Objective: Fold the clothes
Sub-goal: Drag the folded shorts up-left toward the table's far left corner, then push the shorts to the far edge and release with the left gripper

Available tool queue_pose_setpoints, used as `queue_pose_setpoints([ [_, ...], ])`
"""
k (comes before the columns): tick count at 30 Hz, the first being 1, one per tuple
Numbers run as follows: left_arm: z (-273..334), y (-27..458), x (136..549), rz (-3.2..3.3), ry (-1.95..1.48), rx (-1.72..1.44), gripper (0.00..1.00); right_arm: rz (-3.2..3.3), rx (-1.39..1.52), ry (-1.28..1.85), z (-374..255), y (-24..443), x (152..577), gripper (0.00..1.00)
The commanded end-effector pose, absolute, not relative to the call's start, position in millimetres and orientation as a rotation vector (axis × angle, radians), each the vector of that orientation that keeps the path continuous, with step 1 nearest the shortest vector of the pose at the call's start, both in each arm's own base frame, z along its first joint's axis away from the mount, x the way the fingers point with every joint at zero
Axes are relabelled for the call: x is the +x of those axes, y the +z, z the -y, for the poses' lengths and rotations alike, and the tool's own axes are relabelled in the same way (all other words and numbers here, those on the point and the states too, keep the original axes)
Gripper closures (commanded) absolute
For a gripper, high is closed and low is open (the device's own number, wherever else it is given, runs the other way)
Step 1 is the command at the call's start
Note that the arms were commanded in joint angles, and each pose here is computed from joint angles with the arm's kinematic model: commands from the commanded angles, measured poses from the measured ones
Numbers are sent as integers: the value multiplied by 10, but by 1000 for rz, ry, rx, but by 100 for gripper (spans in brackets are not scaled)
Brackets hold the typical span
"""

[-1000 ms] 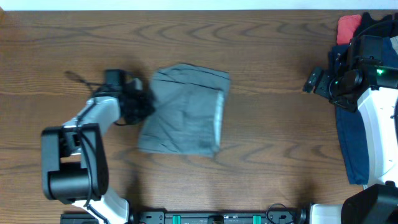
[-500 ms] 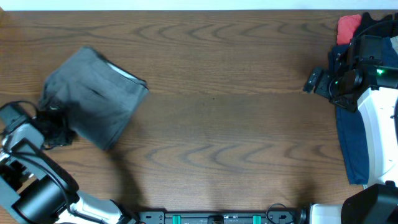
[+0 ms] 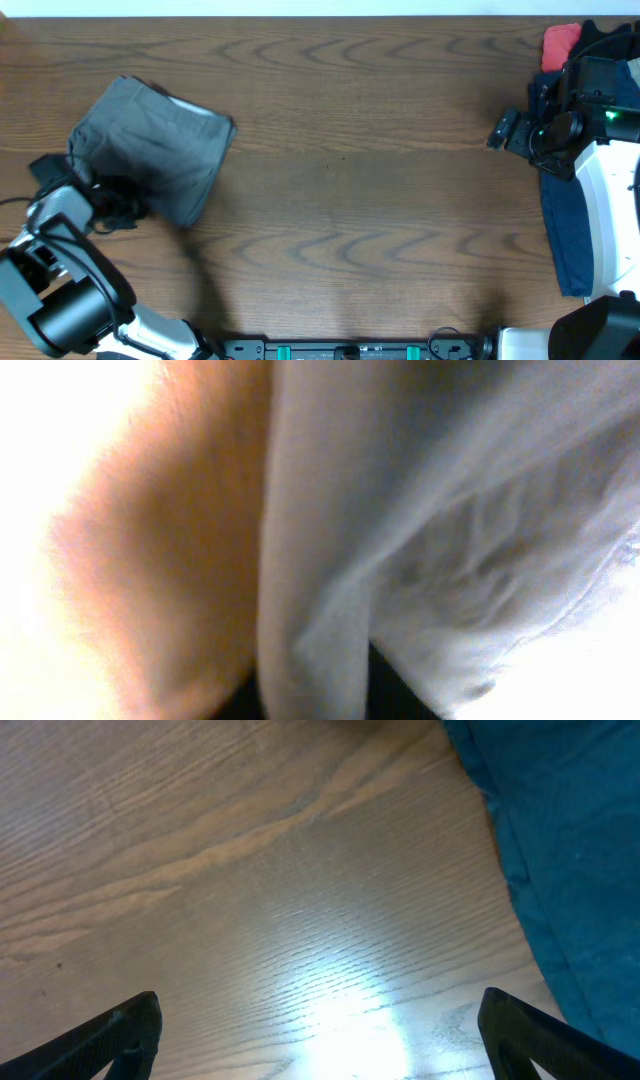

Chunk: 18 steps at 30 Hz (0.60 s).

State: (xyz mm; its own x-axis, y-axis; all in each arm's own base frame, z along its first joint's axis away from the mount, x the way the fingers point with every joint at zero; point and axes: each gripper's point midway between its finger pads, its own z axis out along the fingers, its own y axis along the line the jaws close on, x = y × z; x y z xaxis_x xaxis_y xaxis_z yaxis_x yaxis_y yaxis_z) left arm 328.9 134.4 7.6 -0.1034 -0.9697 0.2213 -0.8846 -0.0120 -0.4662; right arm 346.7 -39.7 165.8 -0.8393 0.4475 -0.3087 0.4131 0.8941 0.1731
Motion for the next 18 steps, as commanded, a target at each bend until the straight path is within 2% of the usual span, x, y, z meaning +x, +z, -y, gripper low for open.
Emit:
queue_pose_setpoints([
  [1,-1249,13,3439,-2074,-709,-1975,94,-2710,630,127,412,1680,3477,1],
  [7,-1350,173,4015,-1953,-626,-1748,94,-2710,630,127,412,1680,3477,1],
  [12,-1270,287,4532,-1863,-694,-1531,94,-2710,630,127,413,1679,3477,1],
  [18,-1103,-33,4825,-1801,-785,-1528,94,-2710,630,127,413,1680,3477,1],
])
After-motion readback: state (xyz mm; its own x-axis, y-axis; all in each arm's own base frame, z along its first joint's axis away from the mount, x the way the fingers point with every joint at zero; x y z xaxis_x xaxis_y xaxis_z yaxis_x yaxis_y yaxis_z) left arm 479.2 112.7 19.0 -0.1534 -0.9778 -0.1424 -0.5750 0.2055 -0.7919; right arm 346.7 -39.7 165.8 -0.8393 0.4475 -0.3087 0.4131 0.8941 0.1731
